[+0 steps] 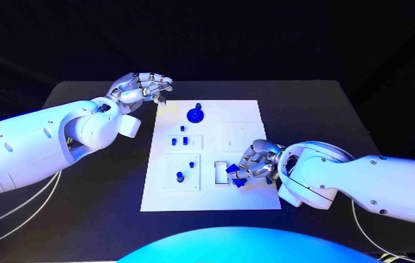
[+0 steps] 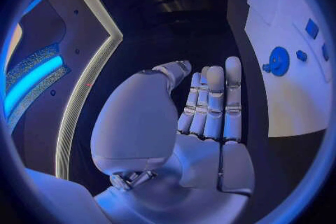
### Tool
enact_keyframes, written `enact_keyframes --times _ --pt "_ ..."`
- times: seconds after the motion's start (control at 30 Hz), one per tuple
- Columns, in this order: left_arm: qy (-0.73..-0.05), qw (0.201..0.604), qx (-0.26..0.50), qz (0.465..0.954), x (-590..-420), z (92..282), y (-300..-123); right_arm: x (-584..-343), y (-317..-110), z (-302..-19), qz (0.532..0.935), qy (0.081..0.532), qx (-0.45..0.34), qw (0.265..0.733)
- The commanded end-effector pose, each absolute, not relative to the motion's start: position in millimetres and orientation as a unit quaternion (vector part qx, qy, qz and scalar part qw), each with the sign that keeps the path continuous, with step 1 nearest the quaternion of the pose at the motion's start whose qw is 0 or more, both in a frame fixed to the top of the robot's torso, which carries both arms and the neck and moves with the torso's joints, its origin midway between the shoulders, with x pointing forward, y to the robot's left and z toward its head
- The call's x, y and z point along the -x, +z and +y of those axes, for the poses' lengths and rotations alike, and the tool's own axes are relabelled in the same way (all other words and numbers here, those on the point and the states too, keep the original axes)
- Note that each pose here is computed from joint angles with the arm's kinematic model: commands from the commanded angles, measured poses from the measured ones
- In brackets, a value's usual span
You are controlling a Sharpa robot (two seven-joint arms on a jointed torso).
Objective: Assemble the parts on the task board
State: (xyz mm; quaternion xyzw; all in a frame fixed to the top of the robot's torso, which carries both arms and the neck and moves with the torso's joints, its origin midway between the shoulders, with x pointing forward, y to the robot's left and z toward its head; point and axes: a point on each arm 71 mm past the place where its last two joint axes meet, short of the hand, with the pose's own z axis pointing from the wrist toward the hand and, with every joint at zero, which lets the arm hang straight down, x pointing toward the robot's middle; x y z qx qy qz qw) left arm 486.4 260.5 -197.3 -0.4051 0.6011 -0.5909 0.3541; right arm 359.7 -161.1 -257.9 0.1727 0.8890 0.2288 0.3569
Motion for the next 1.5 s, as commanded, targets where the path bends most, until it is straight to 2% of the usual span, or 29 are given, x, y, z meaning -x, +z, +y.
enact_keyframes --times 0.03,0.3,0.63,0.9,1.5 --pt "-0.598 0.348 0.399 0.602 -485.8 257.6 -196.1 -363.4 -258.4 -154.9 0.883 0.241 -0.164 0.368" --pt "-0.598 0.348 0.398 0.602 -485.8 257.5 -196.2 -368.7 -258.1 -143.4 0.874 0.251 -0.139 0.392" --pt "-0.598 0.348 0.399 0.602 -486.3 258.1 -196.5 -369.8 -258.4 -136.3 0.873 0.256 -0.13 0.395" --pt "-0.598 0.346 0.399 0.603 -486.3 257.9 -196.7 -374.1 -260.3 -136.0 0.875 0.242 -0.103 0.407" --pt "-0.597 0.345 0.398 0.605 -486.2 258.3 -197.0 -372.1 -263.5 -133.7 0.887 0.229 -0.068 0.396"
